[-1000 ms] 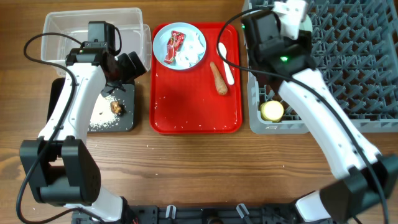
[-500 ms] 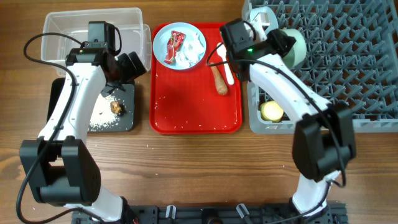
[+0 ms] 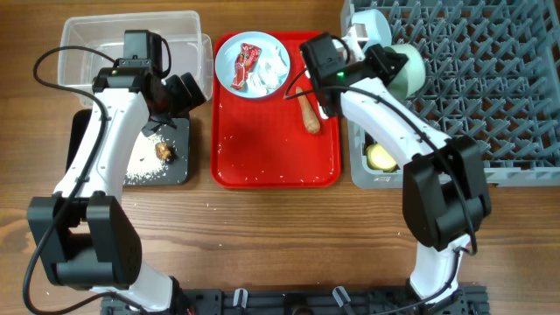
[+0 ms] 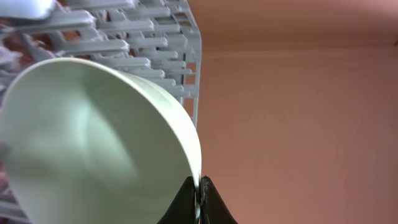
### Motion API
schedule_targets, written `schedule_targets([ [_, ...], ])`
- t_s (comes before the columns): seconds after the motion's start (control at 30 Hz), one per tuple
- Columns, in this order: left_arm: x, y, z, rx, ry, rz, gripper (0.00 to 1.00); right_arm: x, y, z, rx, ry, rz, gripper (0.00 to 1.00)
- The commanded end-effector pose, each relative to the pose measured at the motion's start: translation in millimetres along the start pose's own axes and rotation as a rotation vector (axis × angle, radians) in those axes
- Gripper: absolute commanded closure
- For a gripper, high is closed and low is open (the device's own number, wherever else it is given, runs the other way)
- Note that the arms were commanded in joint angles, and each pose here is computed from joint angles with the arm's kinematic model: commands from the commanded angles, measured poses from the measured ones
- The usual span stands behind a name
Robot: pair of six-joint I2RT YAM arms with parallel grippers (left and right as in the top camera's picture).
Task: Sort waste into correct bins and load items into the dishwasher rack
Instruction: 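Insert the green bowl upright in the rack and release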
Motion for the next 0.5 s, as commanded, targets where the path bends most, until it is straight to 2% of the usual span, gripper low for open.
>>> schedule_targets([
  [0.0, 4.9, -7.7, -0.2, -0.002, -0.002, -0.029, 0.00, 9.6, -21.9, 15.6, 0.010, -0.040, -0.055, 0.73],
  [0.03, 4.9, -7.7, -0.1, -0.001, -0.002, -0.029, 0.00, 11.1, -27.6, 16.8, 0.010, -0.043, -0.069, 0.71],
  [0.17, 4.9, -7.7, -0.2, -0.002, -0.002, -0.029, 0.00, 13.3, -36.9, 18.7, 0.010, -0.047, -0.091, 0.46],
  [0.2, 4.9, -7.7, -0.2, -0.002, -0.002, -0.029, 0.00, 13.5, -37.7, 18.8, 0.009, -0.048, -0.092, 0.29],
  [0.27, 4.9, -7.7, -0.2, -0.002, -0.002, -0.029, 0.00, 13.6, -37.9, 18.6, 0.008, -0.073, -0.093, 0.12],
  [0.33, 4.9, -7.7, -0.2, -0.002, -0.002, -0.029, 0.00, 14.1, -38.0, 18.4, 0.006, -0.106, -0.094, 0.00],
  [0.47, 4.9, -7.7, -0.2, -0.002, -0.002, -0.029, 0.00, 21.1, -40.0, 9.4, 0.007, -0.019, -0.118, 0.00],
])
Point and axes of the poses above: each gripper's point midway between its finger pads, its own y axis out along the fingers, its own z axis along the line the jaws close on, x = y × z, the point moved 7 cm from there along -y, back along the fingers, and after that the axes turned 2 degrees about -y, right-handed, at the moved point
